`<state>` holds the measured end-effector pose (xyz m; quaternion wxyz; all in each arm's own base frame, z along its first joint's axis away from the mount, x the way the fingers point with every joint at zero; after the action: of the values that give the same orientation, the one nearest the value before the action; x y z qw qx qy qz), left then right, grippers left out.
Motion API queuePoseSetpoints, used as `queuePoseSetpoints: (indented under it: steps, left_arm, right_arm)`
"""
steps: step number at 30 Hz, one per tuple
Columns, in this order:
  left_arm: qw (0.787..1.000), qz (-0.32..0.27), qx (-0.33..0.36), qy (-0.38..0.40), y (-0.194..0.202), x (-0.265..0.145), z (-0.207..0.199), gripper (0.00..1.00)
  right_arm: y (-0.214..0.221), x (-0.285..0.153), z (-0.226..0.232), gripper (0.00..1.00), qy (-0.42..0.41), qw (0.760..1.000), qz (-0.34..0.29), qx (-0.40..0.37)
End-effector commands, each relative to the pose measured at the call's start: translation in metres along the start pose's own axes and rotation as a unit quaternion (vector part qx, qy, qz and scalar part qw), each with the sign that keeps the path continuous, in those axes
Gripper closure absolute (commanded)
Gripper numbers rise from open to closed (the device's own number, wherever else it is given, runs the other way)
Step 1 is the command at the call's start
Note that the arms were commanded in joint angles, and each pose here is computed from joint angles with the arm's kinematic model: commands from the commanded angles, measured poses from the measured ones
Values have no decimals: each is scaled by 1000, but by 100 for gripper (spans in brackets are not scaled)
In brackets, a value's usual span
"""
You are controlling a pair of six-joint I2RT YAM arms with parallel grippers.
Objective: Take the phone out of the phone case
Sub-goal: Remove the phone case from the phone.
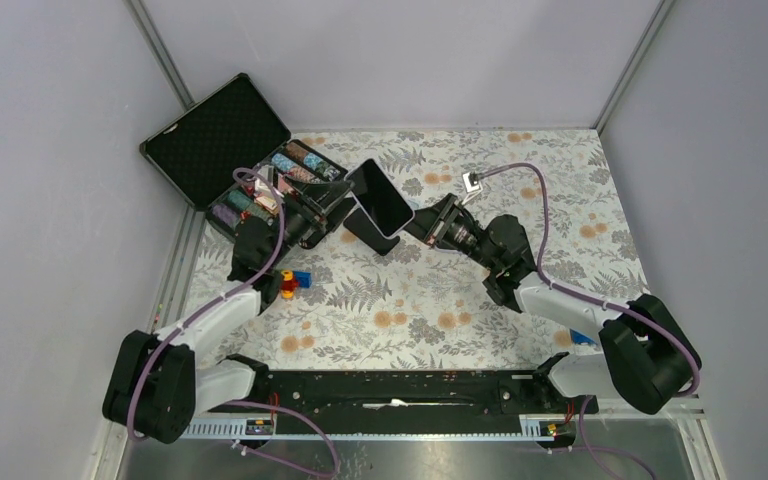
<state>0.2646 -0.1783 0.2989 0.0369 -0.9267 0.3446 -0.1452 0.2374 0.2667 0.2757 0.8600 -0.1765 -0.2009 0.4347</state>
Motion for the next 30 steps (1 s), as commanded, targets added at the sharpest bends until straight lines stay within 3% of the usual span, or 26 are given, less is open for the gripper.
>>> queuePoseSetpoints:
  steps: [1,5,9,15,17,22,30]
  left_arm:
    - [993,-8,107,-43,-1,-13,16,9]
    - [981,-37,157,-112,-7,-27,27,1]
    - [956,-65,222,-179,-12,-45,35,1]
    - [894,-46,362,-262,6,-48,35,1]
    - [869,-19,408,-279,16,-44,36,1]
    - [837,57,476,-263,48,-32,40,1]
    - [796,178,509,-275,68,-16,51,2]
  right_arm:
    - [-9,-3,22,100,-58,998,-35,-15]
    - [-2,-5,10,100,-50,998,-28,-2]
    - [5,-7,-3,100,-31,999,-20,17]
    - [18,-6,-31,100,29,998,4,55]
    - [23,-7,-39,100,40,996,12,72]
    - [37,-13,-59,100,83,990,30,111]
    - [51,-20,-91,100,197,966,55,161]
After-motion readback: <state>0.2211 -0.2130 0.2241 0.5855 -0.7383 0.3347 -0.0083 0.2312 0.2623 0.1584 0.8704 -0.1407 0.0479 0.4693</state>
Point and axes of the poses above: each gripper's point midway between its finger pads, its own x axis out along the fingers, its own z axis along the line the jaws close on, y = z × x, the point moved 6 cm from there along -x, back along the fingers, and after that the axes turned 1 degree about -x, right-handed, at the moved point
